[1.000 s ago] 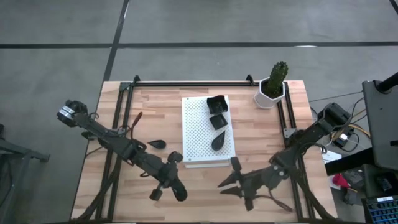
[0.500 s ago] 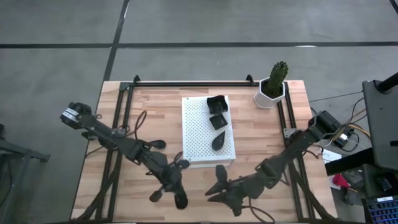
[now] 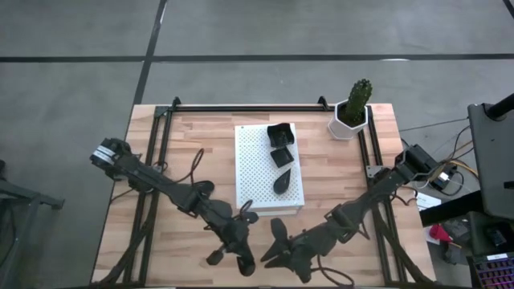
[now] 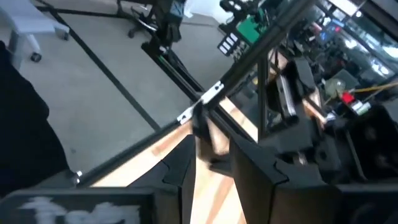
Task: Pick & Place Mini shaped plates
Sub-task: Stack the black drop-shaped plate on top of the black drop-shaped plate on the shelf
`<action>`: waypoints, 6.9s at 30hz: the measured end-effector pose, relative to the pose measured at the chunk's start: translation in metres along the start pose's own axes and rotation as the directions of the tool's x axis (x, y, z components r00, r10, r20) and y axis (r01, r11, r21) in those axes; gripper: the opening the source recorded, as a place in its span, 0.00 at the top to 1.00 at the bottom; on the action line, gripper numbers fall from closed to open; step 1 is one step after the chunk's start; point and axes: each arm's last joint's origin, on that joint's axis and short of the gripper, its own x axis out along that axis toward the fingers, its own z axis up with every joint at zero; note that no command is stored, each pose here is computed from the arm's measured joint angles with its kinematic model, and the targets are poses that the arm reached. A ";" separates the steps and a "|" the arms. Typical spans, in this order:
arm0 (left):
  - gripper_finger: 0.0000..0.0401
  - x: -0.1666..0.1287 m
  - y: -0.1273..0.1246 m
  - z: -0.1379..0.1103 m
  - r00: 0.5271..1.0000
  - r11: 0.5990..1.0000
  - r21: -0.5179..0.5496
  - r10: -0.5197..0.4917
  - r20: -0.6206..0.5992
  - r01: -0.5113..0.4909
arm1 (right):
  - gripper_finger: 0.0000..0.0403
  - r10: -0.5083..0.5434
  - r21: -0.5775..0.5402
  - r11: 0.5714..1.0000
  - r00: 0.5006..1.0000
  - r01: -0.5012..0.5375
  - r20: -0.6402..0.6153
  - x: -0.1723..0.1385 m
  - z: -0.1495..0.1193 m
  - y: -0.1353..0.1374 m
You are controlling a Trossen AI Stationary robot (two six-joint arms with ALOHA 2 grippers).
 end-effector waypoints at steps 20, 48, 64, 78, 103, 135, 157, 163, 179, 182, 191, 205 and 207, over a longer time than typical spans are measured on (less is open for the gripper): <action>1.00 0.014 0.020 0.020 0.994 0.994 -0.001 -0.109 0.006 0.109 | 0.80 0.084 0.030 0.996 0.996 -0.085 0.033 0.001 -0.005 0.000; 1.00 0.011 0.027 0.027 0.994 0.996 0.010 -0.091 0.055 0.090 | 0.85 0.122 0.051 0.991 0.989 -0.127 0.088 0.003 -0.010 -0.013; 1.00 0.008 0.029 0.034 0.993 0.996 0.000 -0.086 0.087 0.086 | 0.98 0.123 0.034 0.991 0.989 -0.127 0.086 0.003 -0.010 -0.013; 0.84 -0.001 0.027 0.041 0.992 0.991 -0.081 -0.101 0.075 0.107 | 0.98 0.078 0.062 0.995 0.994 -0.083 0.081 0.000 -0.007 -0.018; 0.53 -0.029 0.014 0.057 0.984 0.974 -0.150 -0.159 0.080 0.170 | 0.98 0.053 0.091 0.994 0.998 -0.055 0.028 0.001 -0.012 -0.018; 0.54 -0.108 -0.024 0.076 0.983 0.986 0.169 -0.026 0.181 -0.005 | 0.98 -0.117 0.250 0.950 0.954 0.189 -0.275 -0.032 -0.007 -0.024; 0.54 -0.118 -0.006 -0.004 0.930 0.964 0.157 0.154 0.334 -0.216 | 0.98 -0.309 -0.072 0.937 0.712 0.342 -0.630 -0.078 -0.029 -0.036; 0.54 -0.120 -0.005 -0.005 0.909 0.941 0.166 0.220 0.354 -0.293 | 0.98 -0.318 -0.050 0.915 0.639 0.400 -0.701 -0.080 -0.044 -0.050; 0.54 -0.123 -0.005 -0.005 0.906 0.933 0.182 0.232 0.355 -0.311 | 0.98 -0.252 -0.147 0.963 0.559 0.226 -0.790 -0.071 -0.069 -0.054; 0.54 -0.123 -0.005 -0.005 0.905 0.931 0.187 0.233 0.355 -0.313 | 0.98 -0.251 -0.185 0.967 0.544 0.174 -0.801 -0.061 -0.076 -0.050; 0.54 -0.121 -0.004 -0.009 0.910 0.932 0.182 0.241 0.338 -0.314 | 0.98 -0.269 -0.194 0.962 0.552 0.191 -0.789 -0.058 -0.066 -0.056; 0.54 -0.122 -0.004 -0.009 0.908 0.933 0.179 0.238 0.344 -0.312 | 0.95 -0.209 -0.167 0.978 0.546 0.126 -0.812 -0.055 -0.073 -0.053; 0.54 -0.122 -0.004 -0.009 0.908 0.933 0.179 0.238 0.344 -0.312 | 0.93 -0.223 -0.185 0.975 0.530 0.124 -0.818 -0.056 -0.074 -0.053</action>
